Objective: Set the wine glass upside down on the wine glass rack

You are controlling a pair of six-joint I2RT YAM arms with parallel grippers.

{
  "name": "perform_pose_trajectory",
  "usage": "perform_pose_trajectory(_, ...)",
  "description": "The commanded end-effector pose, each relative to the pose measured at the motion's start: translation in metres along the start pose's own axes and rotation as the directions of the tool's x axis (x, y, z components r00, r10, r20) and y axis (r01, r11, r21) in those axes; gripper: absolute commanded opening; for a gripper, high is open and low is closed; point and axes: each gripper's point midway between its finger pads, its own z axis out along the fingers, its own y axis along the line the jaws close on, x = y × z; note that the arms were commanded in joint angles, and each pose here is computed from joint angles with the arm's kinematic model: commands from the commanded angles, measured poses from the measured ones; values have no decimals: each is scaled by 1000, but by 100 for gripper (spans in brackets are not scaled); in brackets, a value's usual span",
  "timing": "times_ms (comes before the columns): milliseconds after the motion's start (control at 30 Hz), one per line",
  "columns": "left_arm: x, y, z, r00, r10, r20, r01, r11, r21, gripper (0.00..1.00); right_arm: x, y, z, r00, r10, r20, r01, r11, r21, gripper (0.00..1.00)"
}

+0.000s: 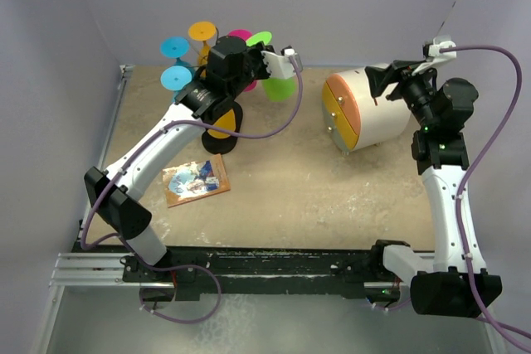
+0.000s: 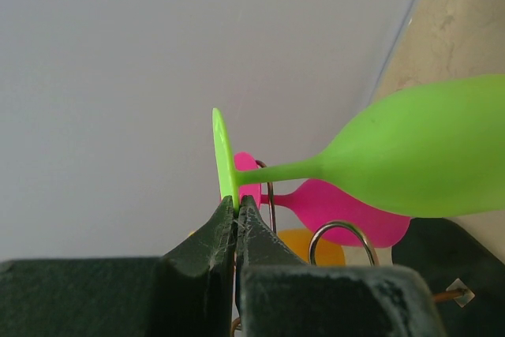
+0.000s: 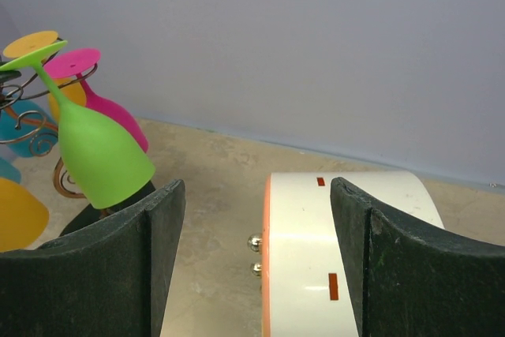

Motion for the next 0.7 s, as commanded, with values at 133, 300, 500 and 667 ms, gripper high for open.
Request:
perform_pose_trajectory(133,9,6,-4,998,45,-44,-46,998,-31,0,-14,9,1,998,-30,52,33,998,-53,77)
perform_pose_trajectory(300,15,5,-4,997,47,-64,-49,998,-31,0,-13,9,2,998,-29,49,32,998,-58,77)
perform_pose_trajectory(500,22,4,-8,995,45,-85,-49,998,-41,0,-11,10,3,999,-27,45,29,998,-63,77)
perform_pose_trajectory(667,28,4,-14,994,39,-106,-44,998,-45,0,-8,11,4,999,-22,34,24,997,-76,77)
